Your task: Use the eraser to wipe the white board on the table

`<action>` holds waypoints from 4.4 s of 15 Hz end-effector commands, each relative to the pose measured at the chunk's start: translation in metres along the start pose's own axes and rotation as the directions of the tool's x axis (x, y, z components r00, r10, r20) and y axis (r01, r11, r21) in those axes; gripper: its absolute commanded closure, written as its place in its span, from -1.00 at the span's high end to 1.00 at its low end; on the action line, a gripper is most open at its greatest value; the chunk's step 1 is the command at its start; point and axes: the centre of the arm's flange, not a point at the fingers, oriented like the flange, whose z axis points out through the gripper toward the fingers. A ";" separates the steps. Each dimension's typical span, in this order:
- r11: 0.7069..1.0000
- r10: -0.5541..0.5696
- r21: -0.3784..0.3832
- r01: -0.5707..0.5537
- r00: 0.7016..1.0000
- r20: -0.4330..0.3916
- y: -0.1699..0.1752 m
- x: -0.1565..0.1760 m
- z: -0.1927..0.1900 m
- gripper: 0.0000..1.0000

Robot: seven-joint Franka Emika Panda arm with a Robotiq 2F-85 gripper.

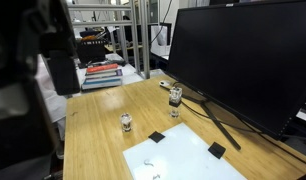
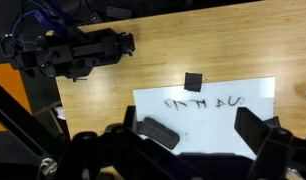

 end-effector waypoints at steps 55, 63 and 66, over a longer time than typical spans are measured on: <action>0.848 -0.510 -0.097 0.522 0.851 0.121 -0.047 0.164 0.177 1.00; 0.852 -0.480 -0.131 0.506 0.857 0.189 -0.035 0.187 0.204 1.00; 0.846 -0.486 -0.111 0.522 0.840 0.241 -0.041 0.200 0.244 1.00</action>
